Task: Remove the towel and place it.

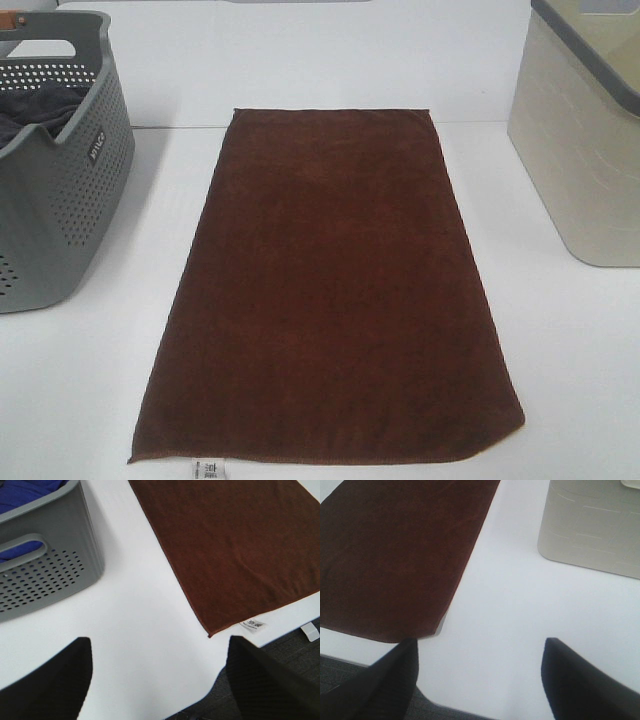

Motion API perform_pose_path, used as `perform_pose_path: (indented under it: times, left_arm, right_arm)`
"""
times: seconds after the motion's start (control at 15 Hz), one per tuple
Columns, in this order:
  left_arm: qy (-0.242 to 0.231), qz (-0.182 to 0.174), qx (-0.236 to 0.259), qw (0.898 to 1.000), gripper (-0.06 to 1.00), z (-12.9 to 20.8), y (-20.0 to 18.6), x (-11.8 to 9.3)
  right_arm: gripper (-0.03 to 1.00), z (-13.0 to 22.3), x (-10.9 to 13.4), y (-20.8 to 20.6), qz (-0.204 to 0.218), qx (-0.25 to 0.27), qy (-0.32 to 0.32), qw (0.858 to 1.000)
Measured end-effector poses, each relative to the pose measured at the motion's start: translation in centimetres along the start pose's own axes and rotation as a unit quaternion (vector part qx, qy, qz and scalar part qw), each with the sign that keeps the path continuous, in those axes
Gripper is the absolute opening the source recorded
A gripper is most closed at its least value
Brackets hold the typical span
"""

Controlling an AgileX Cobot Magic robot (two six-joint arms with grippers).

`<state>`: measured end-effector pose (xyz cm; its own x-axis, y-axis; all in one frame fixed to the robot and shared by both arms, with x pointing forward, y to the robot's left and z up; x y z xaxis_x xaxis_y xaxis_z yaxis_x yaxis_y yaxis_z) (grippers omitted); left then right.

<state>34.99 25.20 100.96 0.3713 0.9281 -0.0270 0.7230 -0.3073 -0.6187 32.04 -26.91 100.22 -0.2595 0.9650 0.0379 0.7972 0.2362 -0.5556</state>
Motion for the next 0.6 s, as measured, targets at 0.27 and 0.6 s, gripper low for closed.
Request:
perform_pose_path:
  times: [0.27,0.6]
  left_arm:
    - [0.019,0.013,-0.004,1.0,0.71,0.0,0.3,-0.4]
    - [0.058,0.04,0.032,0.997,0.71,1.4,0.3,-1.3]
  right_arm:
    - [0.66,0.0,0.0,-0.1,0.001,-0.002,-0.001,1.0]
    - [0.66,0.0,0.0,-0.1,0.001,-0.002,-0.001,1.0]
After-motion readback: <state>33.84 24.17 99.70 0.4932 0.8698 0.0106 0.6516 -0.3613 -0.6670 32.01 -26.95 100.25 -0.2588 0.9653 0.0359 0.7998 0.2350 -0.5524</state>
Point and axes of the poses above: a point on each arm's last joint axis where the gripper is mounted, y pointing out along that axis toward the gripper, x along the wrist's bending axis when the last joint is at zero, z = x × y, the point moved 9 cm from there along y, pointing out along that axis toward the gripper, and after that the axes turned 1 degree about y, right-handed, at the moved point
